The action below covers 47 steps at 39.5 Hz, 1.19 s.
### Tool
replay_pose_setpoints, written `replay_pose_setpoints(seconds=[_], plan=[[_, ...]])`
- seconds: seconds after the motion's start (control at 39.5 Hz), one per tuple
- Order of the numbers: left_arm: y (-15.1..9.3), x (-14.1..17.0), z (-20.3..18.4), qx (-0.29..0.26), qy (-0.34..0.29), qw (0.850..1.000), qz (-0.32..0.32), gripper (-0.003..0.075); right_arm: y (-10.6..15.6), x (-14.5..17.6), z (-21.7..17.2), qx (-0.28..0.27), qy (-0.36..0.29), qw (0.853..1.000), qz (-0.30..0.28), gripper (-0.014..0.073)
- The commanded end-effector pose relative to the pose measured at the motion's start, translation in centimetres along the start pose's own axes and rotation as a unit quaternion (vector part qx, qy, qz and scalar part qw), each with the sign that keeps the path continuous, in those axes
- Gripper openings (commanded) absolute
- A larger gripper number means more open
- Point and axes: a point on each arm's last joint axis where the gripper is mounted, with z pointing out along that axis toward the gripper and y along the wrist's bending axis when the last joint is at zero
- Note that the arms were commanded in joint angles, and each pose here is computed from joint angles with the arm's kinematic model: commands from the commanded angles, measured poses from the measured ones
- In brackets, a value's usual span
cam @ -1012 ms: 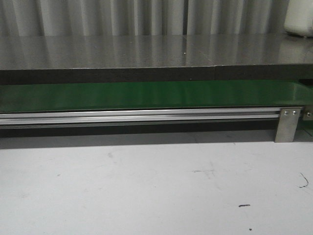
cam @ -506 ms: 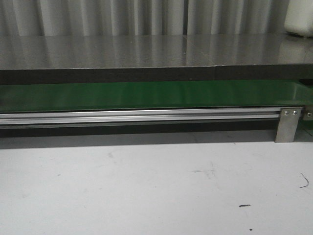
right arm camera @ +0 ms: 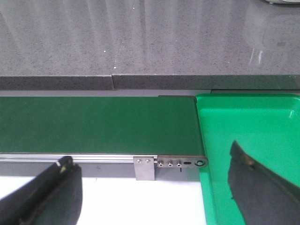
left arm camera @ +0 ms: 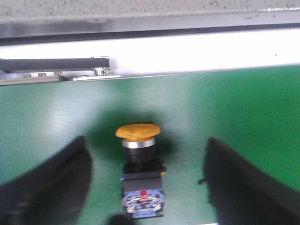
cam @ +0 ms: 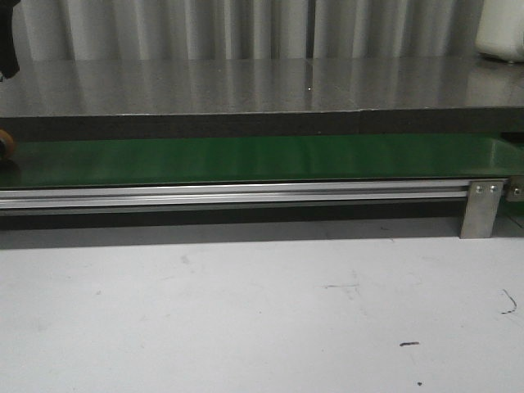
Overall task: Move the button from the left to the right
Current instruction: 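Lift the button with the left gripper and carry it onto the belt, then release the button on the belt and raise the left gripper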
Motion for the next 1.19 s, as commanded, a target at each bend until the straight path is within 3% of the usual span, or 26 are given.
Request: replay_pose_setpoints(seconds=[0.0,0.1,0.13,0.23,0.38,0.61,0.83,1.16], plan=[[-0.7,0.2,-3.7,-0.007,-0.023,1.0,0.009,0.0218,0.0,-1.8,-0.3,0.002,-0.054,0.999,-0.004,0.0645],[-0.4,0.6,-4.8,-0.033,-0.028,0.999,0.007,-0.0007,0.0,-1.8,-0.3,0.002,-0.054,0.999,-0.004,0.0645],[-0.4,0.8,-5.3,-0.041,-0.03,0.999,0.01,-0.0019,0.0,-1.8,-0.3,0.002,-0.054,0.999,-0.004,0.0645],[-0.4,2.6,-7.5,-0.07,-0.033,0.997,0.006,-0.0021,0.0,-1.8,-0.3,0.002,-0.054,0.999,-0.004,0.0645],[-1.2,5.9,-10.1,-0.066,-0.046,0.997,0.003,-0.0021,0.0,-1.8,-0.3,0.002,-0.054,0.999,-0.004,0.0645],[-3.3,11.0,-11.6,-0.038,-0.153,0.987,0.003,-0.0021,0.0,-1.8,-0.3,0.002,-0.054,0.999,-0.004,0.0645],[-5.0,17.4,-11.7,-0.039,-0.272,0.961,0.034,-0.0021,0.0,-1.8,-0.3,0.002,-0.054,0.999,-0.004,0.0645],[-5.1,27.7,-10.1,-0.04,-0.38,0.923,0.042,-0.0021,0.0,-1.8,-0.3,0.002,-0.054,0.999,-0.004,0.0645]])
